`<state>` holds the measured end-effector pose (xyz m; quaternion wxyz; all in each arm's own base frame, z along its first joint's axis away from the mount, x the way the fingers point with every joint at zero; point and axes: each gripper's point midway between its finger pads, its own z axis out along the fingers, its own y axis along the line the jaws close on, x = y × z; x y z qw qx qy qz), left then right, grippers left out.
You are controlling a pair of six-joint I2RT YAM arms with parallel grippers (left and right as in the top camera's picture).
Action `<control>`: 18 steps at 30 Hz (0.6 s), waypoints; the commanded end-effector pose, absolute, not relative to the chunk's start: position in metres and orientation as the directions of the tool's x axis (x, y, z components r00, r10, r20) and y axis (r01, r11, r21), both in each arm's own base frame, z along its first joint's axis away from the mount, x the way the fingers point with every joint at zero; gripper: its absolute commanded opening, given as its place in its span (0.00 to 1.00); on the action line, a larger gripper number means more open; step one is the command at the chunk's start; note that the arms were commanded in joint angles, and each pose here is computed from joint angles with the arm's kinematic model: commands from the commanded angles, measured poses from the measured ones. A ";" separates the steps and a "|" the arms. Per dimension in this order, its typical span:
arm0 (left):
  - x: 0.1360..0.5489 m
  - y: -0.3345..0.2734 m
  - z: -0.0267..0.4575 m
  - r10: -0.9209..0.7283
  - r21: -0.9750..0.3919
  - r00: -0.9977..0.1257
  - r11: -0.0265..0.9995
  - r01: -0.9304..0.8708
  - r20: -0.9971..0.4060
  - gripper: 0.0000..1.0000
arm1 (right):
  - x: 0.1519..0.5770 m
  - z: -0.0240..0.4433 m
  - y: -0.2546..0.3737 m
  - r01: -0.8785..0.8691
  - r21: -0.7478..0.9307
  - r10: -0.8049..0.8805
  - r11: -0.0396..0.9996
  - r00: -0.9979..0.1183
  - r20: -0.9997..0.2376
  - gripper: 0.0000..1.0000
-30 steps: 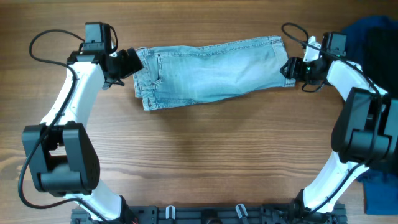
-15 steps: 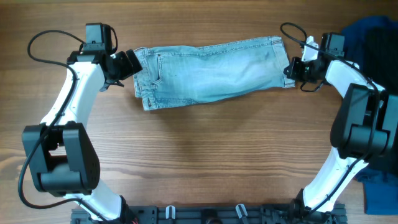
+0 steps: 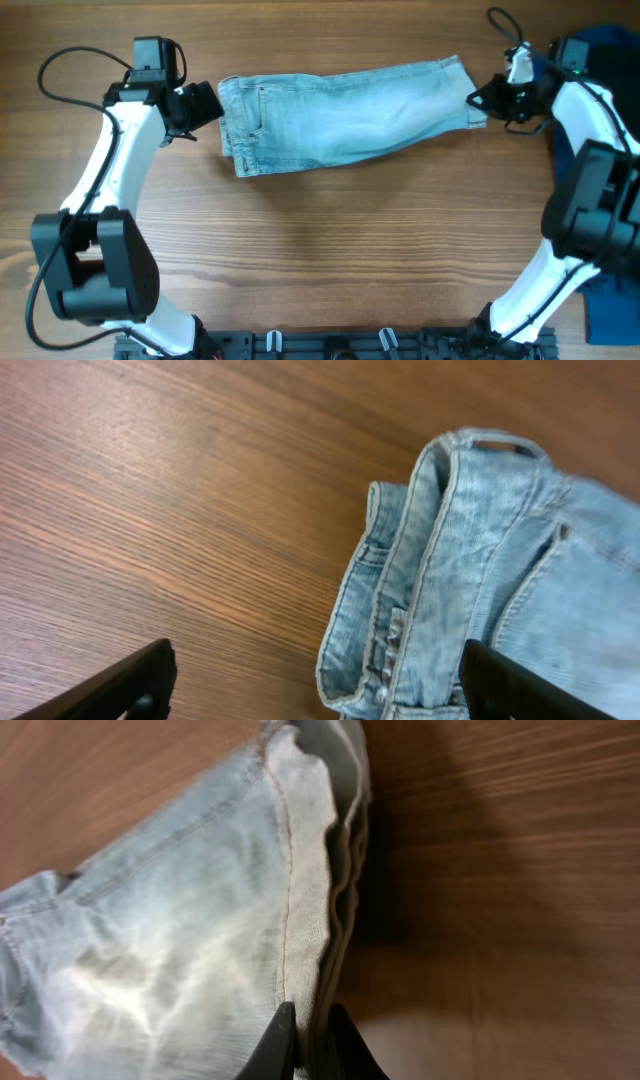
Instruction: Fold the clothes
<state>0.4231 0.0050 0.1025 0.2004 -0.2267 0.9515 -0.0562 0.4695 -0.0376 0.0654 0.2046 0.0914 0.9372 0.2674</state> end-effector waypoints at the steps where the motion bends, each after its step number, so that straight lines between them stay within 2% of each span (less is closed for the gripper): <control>1: 0.423 -0.038 0.130 -0.489 -0.407 -0.818 0.842 -0.353 -0.303 0.83 | 0.468 0.129 -0.065 0.049 0.421 0.263 0.906 -0.845 -0.467 0.04; 2: 0.425 -0.051 0.133 -0.477 -0.448 -0.829 0.834 -0.323 -0.292 0.82 | 0.464 0.135 -0.067 0.059 0.404 0.262 0.913 -0.844 -0.468 0.04; 5: 0.431 -0.098 0.144 -0.424 -0.562 -0.862 0.800 -0.212 -0.278 0.64 | 0.455 0.147 -0.065 0.066 0.395 0.261 0.916 -0.846 -0.465 0.04; 6: 0.432 -0.110 0.147 -0.412 -0.582 -0.867 0.791 -0.188 -0.280 0.40 | 0.452 0.149 -0.062 0.073 0.400 0.268 0.914 -0.848 -0.457 0.04; 7: 0.433 -0.128 0.149 -0.396 -0.607 -0.875 0.779 -0.159 -0.279 0.04 | 0.450 0.150 -0.060 0.074 0.402 0.268 0.912 -0.851 -0.451 0.04; 13: 0.407 -0.231 0.147 -0.224 -0.671 -0.939 0.741 0.009 -0.260 0.04 | 0.442 0.140 -0.048 0.072 0.410 0.254 0.909 -0.877 -0.408 0.04; 18: 0.381 -0.289 0.130 -0.121 -0.677 -0.965 0.733 0.072 -0.234 0.04 | 0.442 0.140 -0.044 0.066 0.411 0.248 0.909 -0.879 -0.407 0.04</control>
